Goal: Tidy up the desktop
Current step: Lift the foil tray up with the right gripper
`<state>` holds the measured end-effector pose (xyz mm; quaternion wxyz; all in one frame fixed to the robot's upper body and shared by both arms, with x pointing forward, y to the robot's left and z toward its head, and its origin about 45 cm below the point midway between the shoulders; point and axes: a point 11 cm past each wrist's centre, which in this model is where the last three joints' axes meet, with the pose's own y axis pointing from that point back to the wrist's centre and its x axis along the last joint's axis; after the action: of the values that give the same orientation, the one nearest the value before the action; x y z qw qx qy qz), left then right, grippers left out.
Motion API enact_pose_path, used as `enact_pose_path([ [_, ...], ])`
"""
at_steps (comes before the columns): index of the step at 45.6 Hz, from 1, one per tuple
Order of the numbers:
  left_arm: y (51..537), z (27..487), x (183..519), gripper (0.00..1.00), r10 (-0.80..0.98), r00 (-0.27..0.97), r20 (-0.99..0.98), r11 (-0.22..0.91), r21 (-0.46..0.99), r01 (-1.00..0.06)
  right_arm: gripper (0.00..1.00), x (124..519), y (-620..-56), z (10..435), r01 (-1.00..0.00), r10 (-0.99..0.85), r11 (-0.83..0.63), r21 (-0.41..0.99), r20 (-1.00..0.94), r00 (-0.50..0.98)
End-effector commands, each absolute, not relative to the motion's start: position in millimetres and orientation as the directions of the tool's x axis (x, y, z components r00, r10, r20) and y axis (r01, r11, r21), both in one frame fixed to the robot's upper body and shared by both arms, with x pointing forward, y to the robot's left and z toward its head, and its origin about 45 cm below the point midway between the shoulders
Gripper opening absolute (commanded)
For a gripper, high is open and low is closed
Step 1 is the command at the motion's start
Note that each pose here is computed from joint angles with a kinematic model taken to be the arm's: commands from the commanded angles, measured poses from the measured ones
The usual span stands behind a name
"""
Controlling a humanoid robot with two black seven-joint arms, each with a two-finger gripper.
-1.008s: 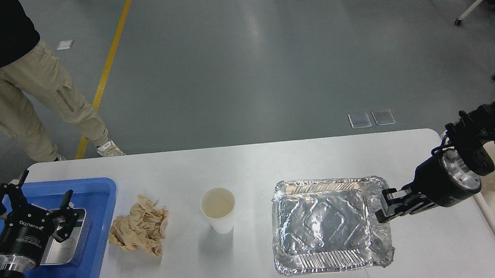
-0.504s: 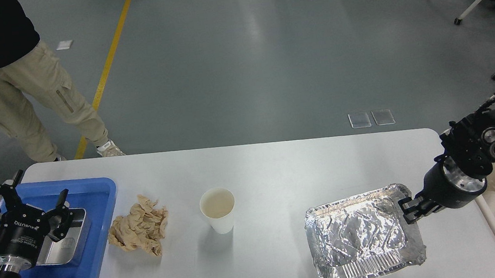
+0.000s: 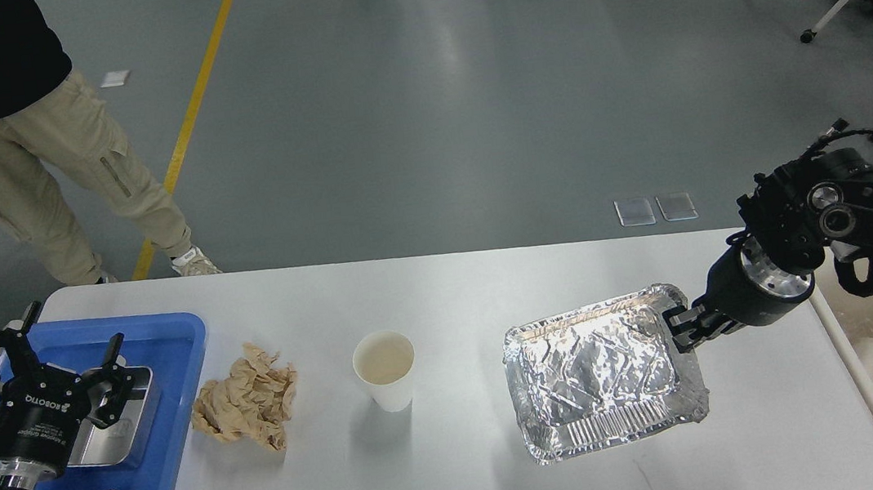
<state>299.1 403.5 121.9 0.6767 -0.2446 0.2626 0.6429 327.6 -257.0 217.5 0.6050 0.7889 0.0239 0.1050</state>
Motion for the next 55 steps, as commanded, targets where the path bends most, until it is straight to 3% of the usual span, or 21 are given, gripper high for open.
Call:
enact_pose_path([
  [1,404.7,124.9,298.8,0.97,0.738,0.042,-0.673,0.036,-0.023,-0.999,0.0,337.1,-254.7,228.5,-0.11,0.12,-0.295,0.949,0.151,0.981],
  [11,404.1,124.6,294.6,0.97,0.733,0.051,-0.678,0.013,-0.061,-0.998,0.0,372.9,-241.8,281.5,-0.193,-0.051,-0.422,0.886,0.189,0.981],
  [19,402.3,124.1,295.2,0.97,0.73,0.05,-0.682,0.01,-0.062,-0.998,0.0,381.2,-218.5,310.4,-0.203,-0.068,-0.469,0.86,0.194,0.979],
  [55,409.4,119.0,285.0,0.97,0.732,0.023,-0.681,-0.016,-0.051,-0.999,0.0,372.1,-198.2,307.1,-0.141,0.026,-0.42,0.896,0.167,0.986],
])
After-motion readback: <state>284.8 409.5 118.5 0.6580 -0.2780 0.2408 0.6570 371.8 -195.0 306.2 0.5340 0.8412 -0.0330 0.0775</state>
